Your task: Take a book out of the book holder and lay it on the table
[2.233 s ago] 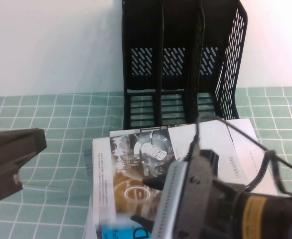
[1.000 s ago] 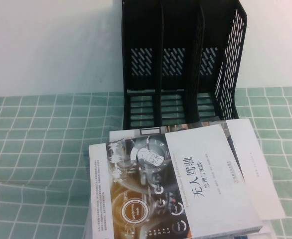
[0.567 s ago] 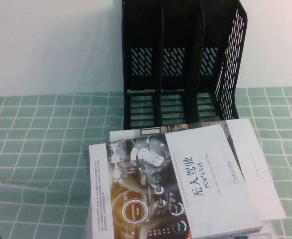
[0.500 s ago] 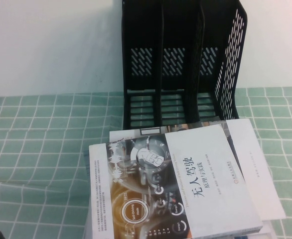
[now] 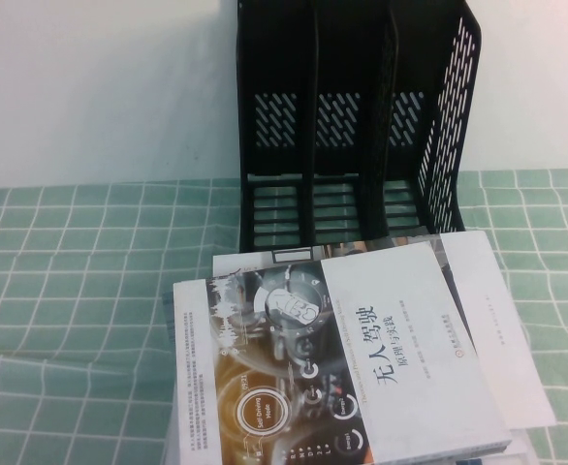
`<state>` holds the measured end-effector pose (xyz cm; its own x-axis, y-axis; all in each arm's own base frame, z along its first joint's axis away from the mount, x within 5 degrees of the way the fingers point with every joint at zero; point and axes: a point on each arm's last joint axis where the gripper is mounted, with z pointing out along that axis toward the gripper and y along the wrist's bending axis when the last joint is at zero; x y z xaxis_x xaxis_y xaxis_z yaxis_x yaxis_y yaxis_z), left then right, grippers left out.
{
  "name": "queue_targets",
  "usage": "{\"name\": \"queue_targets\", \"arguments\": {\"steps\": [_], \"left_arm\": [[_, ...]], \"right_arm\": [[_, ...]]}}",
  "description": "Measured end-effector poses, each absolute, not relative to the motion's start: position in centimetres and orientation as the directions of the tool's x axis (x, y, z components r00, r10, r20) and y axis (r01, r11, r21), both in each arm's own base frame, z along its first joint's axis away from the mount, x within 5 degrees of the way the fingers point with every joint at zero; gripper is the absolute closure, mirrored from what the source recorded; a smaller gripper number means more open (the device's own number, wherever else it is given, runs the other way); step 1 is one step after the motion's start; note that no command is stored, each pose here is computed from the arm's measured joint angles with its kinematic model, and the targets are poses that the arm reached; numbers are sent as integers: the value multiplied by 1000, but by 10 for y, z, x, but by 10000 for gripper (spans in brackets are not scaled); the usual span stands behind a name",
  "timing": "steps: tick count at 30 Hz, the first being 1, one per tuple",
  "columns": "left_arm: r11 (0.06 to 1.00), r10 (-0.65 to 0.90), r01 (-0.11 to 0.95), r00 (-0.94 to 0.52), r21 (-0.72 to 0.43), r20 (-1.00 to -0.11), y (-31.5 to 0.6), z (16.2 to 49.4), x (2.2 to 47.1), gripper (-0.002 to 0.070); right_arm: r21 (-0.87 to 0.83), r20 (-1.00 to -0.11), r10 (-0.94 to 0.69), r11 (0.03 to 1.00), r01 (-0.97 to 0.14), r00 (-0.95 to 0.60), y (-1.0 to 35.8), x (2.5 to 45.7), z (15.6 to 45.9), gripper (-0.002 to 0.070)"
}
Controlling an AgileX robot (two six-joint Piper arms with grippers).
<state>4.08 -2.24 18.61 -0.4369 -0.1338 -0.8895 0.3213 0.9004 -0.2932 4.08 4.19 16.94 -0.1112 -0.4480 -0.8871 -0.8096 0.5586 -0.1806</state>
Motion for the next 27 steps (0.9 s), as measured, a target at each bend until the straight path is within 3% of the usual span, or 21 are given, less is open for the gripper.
{"name": "queue_targets", "arguments": {"steps": [12, 19, 27], "left_arm": [[950, -293, -16, -400, -313, -869, -8, 172, 47, 678], [989, -105, 63, -331, -133, -938, -7, 172, 50, 678], [994, 45, 105, -310, 13, -950, -6, 172, 51, 678]], "right_arm": [[-182, -888, -447, 555, -811, -107, 42, 41, 168, 678], [-183, -889, -446, 554, -812, -104, 42, 41, 168, 678], [-183, -889, -446, 554, -812, -104, 42, 41, 168, 678]]}}
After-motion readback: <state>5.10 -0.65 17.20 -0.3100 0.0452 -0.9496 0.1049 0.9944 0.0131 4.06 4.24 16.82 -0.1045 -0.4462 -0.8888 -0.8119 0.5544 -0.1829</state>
